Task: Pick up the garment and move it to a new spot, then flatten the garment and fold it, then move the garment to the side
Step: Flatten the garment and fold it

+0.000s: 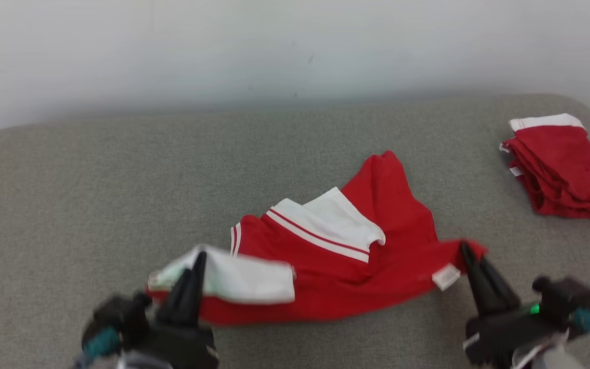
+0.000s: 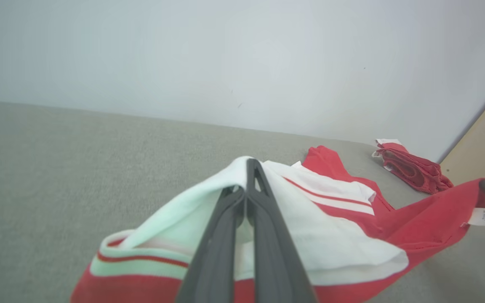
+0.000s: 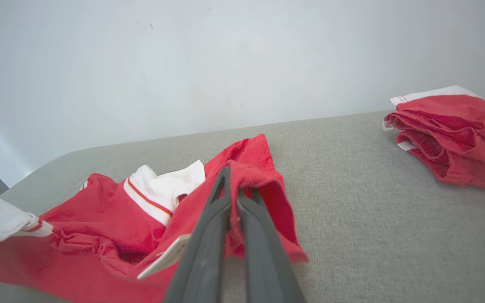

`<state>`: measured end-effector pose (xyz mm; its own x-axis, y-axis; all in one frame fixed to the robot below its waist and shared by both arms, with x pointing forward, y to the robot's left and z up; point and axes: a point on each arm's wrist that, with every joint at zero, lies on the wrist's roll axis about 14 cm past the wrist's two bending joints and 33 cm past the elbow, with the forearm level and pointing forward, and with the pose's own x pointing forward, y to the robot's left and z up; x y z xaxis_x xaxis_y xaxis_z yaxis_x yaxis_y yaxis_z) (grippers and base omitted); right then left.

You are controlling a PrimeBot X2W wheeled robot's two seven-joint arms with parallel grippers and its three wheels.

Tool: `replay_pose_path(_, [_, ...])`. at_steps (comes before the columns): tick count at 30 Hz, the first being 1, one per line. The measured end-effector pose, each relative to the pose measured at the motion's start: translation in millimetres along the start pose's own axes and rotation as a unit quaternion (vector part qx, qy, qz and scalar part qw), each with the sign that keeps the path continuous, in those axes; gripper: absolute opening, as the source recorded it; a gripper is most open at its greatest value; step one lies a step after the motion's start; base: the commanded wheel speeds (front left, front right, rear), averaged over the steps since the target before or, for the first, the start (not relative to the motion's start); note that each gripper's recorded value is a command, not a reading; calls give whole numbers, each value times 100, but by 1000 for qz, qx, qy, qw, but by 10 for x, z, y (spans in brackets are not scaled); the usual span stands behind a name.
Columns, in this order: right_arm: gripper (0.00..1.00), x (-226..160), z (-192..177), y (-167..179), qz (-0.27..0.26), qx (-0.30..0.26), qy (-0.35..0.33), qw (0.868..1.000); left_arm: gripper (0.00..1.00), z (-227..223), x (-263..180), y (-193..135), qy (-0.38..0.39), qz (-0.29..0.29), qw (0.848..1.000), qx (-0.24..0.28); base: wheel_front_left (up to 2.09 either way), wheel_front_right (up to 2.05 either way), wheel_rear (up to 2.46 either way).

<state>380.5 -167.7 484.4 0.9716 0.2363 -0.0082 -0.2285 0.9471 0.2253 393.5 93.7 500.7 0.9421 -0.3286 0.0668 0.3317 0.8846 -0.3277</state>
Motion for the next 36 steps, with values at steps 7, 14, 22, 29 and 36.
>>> replay_pose_path(7, [0, 797, 806, -49, 30, -27, -80, 996, 0, 988, 907, -79, -67, -73, 991, 89, 0, 0, 0])
replay_pose_path(14, [0, 1721, 1854, -275, 26, -23, -161, 986, 0, 2005, 1882, -38, -137, -82, 979, 125, 0, 0, 0])
replay_pose_path(22, [0, 2540, 2721, -497, 13, -29, -223, 974, 0, 2623, 2727, -295, -189, -112, 958, 183, 0, 0, 0])
replay_pose_path(29, [0, 3098, 2713, -533, 10, -48, -218, 975, 0, 2781, 3200, -100, -214, -89, 956, 179, 0, 0, 0])
replay_pose_path(36, [0, 3426, 2457, -527, 13, -76, -192, 978, 0, 2732, 3443, 210, -214, -56, 958, 184, 0, 0, 0])
